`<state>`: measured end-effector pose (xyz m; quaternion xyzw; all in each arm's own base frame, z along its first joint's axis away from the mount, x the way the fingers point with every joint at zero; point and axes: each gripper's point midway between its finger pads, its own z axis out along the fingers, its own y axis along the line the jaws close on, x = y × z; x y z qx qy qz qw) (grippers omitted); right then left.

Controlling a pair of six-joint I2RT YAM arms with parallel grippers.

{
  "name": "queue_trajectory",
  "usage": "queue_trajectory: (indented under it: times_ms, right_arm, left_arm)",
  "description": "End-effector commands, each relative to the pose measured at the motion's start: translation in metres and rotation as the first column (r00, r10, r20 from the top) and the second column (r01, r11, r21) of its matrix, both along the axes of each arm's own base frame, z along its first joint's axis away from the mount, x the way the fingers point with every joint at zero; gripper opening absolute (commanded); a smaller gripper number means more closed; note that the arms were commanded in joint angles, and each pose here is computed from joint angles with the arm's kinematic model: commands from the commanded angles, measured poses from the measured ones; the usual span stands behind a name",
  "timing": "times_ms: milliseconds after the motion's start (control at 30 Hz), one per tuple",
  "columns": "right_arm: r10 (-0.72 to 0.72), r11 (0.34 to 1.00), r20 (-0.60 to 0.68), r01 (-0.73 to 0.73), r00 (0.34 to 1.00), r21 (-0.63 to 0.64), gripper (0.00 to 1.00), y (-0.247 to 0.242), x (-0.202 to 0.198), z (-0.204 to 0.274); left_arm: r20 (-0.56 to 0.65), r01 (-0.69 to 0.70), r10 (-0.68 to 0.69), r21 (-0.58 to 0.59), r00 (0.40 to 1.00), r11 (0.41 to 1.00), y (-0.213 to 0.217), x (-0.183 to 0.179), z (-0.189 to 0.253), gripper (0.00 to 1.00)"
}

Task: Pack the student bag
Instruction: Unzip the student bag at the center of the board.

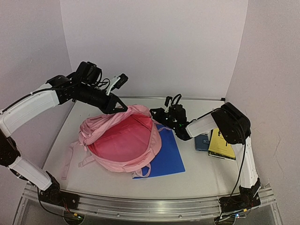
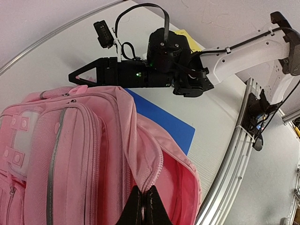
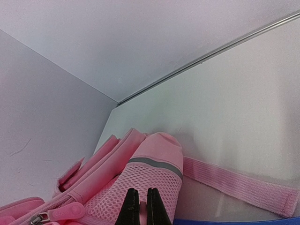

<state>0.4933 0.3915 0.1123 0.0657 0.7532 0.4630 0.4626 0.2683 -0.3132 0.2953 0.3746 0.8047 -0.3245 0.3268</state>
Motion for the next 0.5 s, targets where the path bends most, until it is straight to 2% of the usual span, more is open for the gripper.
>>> queue_trajectory:
  times_ms: [0, 67, 167, 267, 467]
  right_arm:
    - [-0.094, 0.993, 0.051, 0.098, 0.994, -0.071, 0.06, -0.038, 0.017, 0.016]
    - [-0.084, 0.993, 0.087, 0.091, 0.993, -0.078, 0.19, -0.042, 0.009, 0.038]
    - [-0.063, 0.990, 0.129, 0.078, 0.990, -0.115, 0.45, -0.049, -0.004, 0.067]
    - [-0.049, 0.983, 0.135, 0.072, 0.990, -0.170, 0.64, -0.059, -0.018, 0.082]
    - [-0.025, 0.964, 0.082, 0.046, 0.996, -0.260, 0.82, -0.080, -0.051, 0.080]
  left_arm:
    - [0.083, -0.072, 0.079, -0.088, 0.993, 0.994, 0.020, 0.023, 0.042, 0.00]
    - [0.043, -0.119, 0.122, -0.082, 0.992, 0.990, 0.030, 0.037, 0.031, 0.00]
    - [0.003, -0.165, 0.166, -0.077, 0.986, 0.983, 0.043, 0.054, 0.018, 0.00]
    - [-0.027, -0.200, 0.198, -0.082, 0.980, 0.976, 0.056, 0.070, 0.009, 0.00]
    - [-0.063, -0.265, 0.259, -0.098, 0.964, 0.959, 0.078, 0.095, -0.008, 0.00]
